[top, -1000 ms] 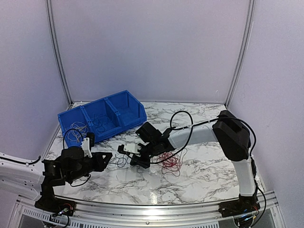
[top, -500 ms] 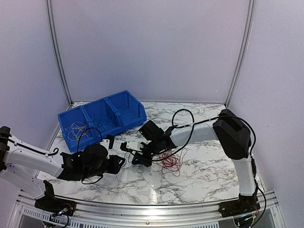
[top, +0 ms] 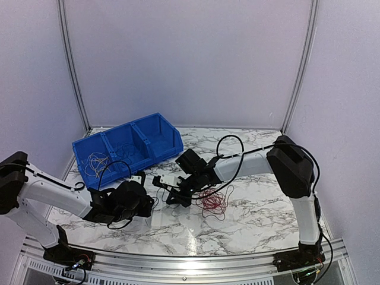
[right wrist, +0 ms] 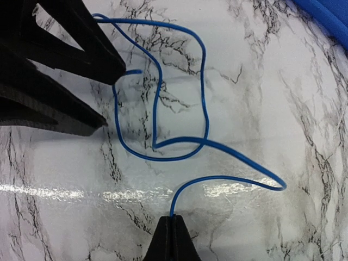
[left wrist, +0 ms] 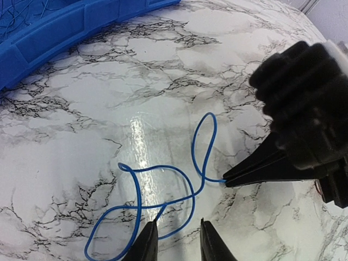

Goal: Untangle the cables

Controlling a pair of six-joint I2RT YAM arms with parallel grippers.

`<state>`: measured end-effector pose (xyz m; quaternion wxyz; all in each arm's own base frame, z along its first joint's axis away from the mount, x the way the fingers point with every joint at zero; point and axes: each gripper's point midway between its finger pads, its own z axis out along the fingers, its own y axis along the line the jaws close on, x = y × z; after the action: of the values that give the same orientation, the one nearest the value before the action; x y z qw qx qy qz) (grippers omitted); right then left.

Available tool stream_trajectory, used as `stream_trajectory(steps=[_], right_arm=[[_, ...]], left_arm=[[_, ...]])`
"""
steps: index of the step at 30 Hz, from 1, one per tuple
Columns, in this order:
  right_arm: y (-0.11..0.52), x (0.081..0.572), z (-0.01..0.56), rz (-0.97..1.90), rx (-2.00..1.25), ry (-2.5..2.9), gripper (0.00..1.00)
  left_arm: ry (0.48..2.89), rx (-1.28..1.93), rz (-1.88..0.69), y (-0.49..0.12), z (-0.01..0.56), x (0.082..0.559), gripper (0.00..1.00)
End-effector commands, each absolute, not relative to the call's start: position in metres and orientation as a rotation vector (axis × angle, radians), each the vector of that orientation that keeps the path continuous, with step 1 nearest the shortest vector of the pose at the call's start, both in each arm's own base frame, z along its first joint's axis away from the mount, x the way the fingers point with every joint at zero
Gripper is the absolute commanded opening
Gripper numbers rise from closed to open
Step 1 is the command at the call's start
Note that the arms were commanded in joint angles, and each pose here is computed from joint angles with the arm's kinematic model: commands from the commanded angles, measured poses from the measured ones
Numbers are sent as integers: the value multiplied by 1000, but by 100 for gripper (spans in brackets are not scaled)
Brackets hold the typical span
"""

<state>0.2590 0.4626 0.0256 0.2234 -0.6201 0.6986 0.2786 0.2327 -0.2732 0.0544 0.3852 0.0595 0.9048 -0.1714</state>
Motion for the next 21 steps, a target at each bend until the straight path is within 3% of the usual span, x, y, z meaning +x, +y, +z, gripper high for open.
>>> stream_trajectory(steps=[1, 8, 13, 21], right_arm=[[457, 255, 16, 791, -1717, 1979, 0], [456, 257, 19, 796, -1710, 1979, 0], [448, 270, 25, 792, -1673, 1990, 0], [436, 283, 12, 809, -1630, 2058, 0]], left_arm=[[2313, 160, -385, -275, 51, 244, 27], [2277, 162, -369, -275, 57, 254, 0], [2172, 136, -358, -258, 102, 256, 0], [1889, 19, -324, -183, 260, 245, 0]])
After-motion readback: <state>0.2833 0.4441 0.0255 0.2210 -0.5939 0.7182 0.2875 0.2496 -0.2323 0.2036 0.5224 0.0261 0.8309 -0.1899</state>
